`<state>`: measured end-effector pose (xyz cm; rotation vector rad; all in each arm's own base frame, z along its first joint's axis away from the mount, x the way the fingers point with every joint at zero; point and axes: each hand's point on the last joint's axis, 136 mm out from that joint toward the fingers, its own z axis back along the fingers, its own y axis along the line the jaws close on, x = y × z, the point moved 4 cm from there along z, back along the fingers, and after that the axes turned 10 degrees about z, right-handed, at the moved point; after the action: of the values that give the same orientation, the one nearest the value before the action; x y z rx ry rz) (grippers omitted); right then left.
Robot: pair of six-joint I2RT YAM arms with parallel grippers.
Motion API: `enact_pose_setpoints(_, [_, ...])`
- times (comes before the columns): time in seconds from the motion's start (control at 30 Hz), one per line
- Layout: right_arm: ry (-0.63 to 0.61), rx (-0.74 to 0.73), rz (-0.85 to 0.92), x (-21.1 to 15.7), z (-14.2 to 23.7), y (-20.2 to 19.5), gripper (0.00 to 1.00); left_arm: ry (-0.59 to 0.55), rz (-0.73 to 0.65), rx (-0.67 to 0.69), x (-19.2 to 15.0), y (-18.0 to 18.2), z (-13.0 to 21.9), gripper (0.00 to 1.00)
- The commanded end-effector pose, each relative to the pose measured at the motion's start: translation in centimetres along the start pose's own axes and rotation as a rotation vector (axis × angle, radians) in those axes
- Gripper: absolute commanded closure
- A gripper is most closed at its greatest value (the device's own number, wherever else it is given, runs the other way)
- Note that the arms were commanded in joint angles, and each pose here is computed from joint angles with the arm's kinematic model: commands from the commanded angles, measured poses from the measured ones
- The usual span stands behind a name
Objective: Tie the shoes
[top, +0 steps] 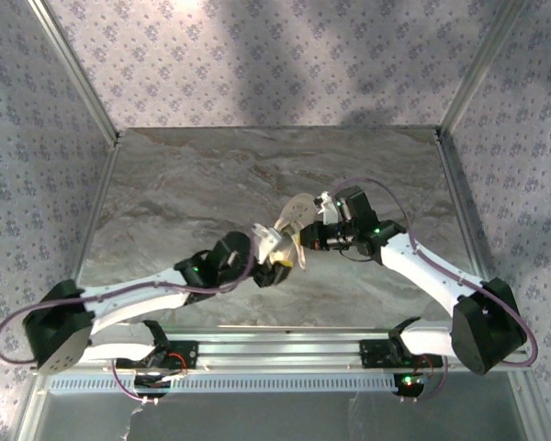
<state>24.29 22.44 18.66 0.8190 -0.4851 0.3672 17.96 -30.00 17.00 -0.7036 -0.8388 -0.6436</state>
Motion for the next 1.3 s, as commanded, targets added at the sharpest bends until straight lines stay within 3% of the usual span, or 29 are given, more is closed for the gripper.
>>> enact_pose_setpoints(0.0, [-0.069,0.009,-0.044,2.0,0.7,1.5,1.0,-0.146,-0.058,-0.018,3.4,-1.6,-2.0,0.35])
enact_pose_setpoints(0.23, [-0.073,0.009,-0.067,1.9,0.7,1.9,1.0,-0.198,0.009,0.144,3.5,0.7,-3.9,0.36])
enact_pose_setpoints(0.33, [-0.078,0.015,-0.078,1.9,0.6,1.9,1.0,-0.204,0.007,0.168,3.4,1.1,-4.1,0.41])
enact_pose_setpoints(0.47, [-0.083,0.013,-0.077,2.0,0.7,1.9,1.0,-0.2,-0.023,0.174,3.5,1.1,-3.4,0.91])
enact_pose_setpoints(0.5, [-0.083,0.008,-0.078,2.0,0.8,1.8,0.95,-0.192,-0.029,0.181,3.6,1.3,-3.0,1.0])
enact_pose_setpoints(0.67, [-0.094,-0.063,-0.074,2.8,2.0,0.2,0.53,-0.091,-0.037,0.227,3.4,3.1,-0.5,1.0])
enact_pose_setpoints(0.77, [-0.099,-0.151,-0.103,3.2,3.0,-2.4,0.43,-0.027,-0.057,0.233,3.1,4.0,1.5,1.0])
enact_pose_setpoints(0.9, [-0.079,-0.282,-0.204,3.0,3.0,-7.5,0.44,0.083,-0.112,0.221,2.1,4.9,3.4,1.0])
enact_pose_setpoints(1.03, [-0.038,-0.294,-0.236,3.5,-0.1,-11.1,0.51,0.193,-0.232,0.165,0.8,4.6,3.9,1.0])
enact_pose_setpoints(1.27, [0.067,-0.293,-0.191,5.2,-6.1,-15.1,0.72,0.176,-0.384,0.035,1.2,2.9,4.3,1.0])
